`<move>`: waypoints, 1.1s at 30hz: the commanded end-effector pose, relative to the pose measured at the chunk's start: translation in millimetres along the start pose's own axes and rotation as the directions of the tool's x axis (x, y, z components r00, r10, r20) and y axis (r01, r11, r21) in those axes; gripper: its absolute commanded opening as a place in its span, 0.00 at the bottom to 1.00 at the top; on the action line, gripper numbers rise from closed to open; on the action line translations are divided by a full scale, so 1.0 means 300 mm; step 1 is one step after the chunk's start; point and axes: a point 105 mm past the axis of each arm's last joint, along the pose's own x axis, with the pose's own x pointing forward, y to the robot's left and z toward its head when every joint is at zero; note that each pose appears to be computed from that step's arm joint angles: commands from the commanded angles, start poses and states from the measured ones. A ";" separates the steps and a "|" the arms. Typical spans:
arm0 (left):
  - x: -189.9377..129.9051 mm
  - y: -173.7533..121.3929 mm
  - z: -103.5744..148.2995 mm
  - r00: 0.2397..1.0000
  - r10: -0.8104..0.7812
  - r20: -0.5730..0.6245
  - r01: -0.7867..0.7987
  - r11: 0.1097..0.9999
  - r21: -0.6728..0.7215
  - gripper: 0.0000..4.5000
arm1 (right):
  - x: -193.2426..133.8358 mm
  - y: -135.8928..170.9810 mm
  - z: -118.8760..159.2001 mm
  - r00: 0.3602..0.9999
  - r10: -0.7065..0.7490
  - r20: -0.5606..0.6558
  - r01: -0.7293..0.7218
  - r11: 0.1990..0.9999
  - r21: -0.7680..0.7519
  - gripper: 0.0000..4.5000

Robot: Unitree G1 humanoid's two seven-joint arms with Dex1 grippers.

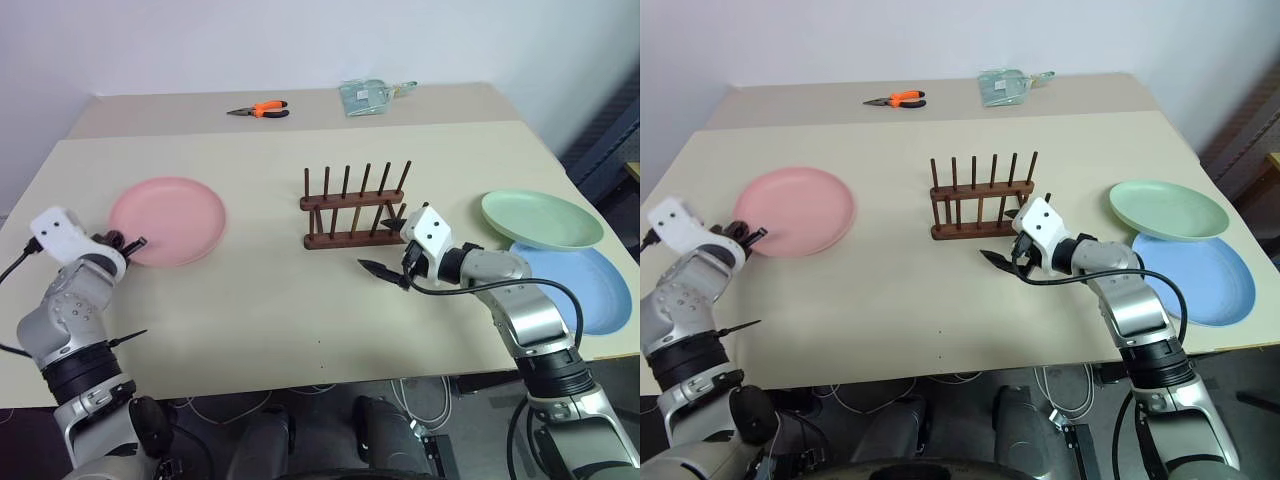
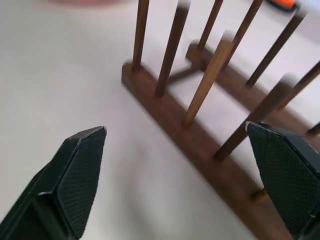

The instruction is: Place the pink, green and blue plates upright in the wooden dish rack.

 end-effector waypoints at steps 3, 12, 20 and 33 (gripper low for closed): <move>-0.064 -0.403 0.217 0.895 -0.381 0.234 0.357 0.924 0.137 0.01 | 0.031 -0.013 0.278 0.984 0.012 0.178 0.059 0.920 -0.387 1.00; -0.140 -0.685 0.304 0.775 -0.579 0.252 0.550 0.815 0.181 0.01 | 0.193 -0.002 0.384 0.978 -0.005 0.210 0.157 0.681 -0.715 1.00; -0.159 -0.702 0.244 0.769 -0.612 0.185 0.591 0.791 0.160 0.00 | 0.243 -0.046 0.365 0.972 -0.074 0.222 0.223 0.582 -0.782 0.38; -0.120 -0.561 0.383 0.787 -0.492 0.372 0.526 0.851 0.011 0.85 | 0.031 -0.172 0.359 0.928 -0.223 0.299 0.364 0.712 -0.600 0.00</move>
